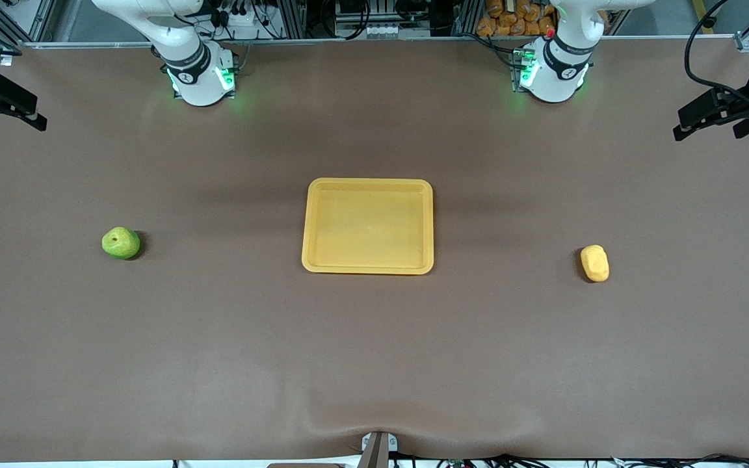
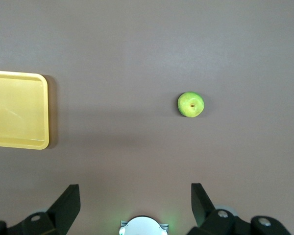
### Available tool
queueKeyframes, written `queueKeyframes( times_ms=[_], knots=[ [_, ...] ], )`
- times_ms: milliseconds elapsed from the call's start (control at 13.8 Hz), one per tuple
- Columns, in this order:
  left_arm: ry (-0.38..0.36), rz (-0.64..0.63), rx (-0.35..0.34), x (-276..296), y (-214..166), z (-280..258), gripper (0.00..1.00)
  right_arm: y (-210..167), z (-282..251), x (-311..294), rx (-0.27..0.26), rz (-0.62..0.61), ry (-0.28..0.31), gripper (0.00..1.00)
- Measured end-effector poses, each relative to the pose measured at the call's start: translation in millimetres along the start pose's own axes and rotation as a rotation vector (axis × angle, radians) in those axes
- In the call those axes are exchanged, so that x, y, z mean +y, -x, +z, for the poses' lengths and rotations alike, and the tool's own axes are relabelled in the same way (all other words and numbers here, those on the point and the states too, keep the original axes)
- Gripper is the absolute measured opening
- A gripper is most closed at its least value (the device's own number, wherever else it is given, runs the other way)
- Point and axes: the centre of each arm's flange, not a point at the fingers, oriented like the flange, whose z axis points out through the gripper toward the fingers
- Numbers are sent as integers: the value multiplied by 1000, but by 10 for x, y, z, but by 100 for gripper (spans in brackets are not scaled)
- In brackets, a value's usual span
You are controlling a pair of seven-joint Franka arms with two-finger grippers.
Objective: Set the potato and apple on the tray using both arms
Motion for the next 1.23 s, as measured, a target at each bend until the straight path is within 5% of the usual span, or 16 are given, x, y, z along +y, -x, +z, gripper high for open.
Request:
queueKeyframes(
  times_ms=[361,940,1229],
  knots=[
    [-1,2,-41,18,-230,352,100,-121,102,113,3,16,0,100],
    [6,5,21,58,-471,1261,100,-272,317,178,-39,19,-5,100],
    [4,8,-47,77,-585,1825,100,-396,494,190,-70,18,-9,100]
  ],
)
